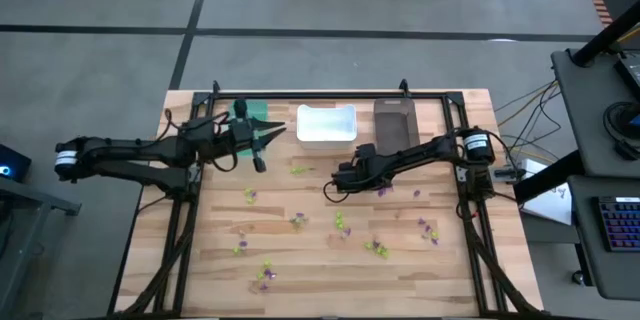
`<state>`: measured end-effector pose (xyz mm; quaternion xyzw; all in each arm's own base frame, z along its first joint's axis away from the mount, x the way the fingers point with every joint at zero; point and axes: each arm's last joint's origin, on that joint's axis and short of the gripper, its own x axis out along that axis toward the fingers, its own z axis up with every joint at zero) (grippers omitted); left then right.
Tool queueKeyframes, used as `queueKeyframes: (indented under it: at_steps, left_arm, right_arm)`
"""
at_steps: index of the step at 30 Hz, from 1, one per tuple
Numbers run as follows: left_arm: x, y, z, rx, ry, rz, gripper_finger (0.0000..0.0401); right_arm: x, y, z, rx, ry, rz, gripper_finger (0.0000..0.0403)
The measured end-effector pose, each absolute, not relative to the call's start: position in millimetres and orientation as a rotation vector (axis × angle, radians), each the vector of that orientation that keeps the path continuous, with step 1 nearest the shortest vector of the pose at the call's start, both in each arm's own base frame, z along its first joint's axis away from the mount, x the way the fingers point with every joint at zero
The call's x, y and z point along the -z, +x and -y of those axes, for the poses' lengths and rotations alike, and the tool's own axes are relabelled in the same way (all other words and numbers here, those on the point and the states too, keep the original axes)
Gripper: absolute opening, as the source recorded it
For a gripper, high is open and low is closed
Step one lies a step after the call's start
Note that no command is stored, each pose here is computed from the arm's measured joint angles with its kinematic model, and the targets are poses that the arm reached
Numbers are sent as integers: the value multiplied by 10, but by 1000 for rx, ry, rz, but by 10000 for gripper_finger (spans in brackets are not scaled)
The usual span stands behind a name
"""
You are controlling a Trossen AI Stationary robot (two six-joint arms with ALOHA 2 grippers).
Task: Sort Halloween decoration
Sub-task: Put the green spider toy into the black bin
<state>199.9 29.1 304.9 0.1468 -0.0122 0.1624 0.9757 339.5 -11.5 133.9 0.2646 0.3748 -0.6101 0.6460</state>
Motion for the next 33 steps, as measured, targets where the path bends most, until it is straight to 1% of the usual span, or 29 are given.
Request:
queueKeyframes:
  at_steps: [13, 21, 33]
  left_arm:
    - [-3041, 1957, -286, -323, 290, 2, 38]
    - [-3036, 1958, -286, -322, 290, -2, 38]
    - [-3014, 1959, -286, -319, 291, -23, 38]
  right_arm:
    - [-1180, 3417, 145, 1416, 564, -861, 9]
    - [-1175, 3416, 156, 1420, 563, -862, 9]
    - [-1175, 3419, 108, 1381, 634, -924, 9]
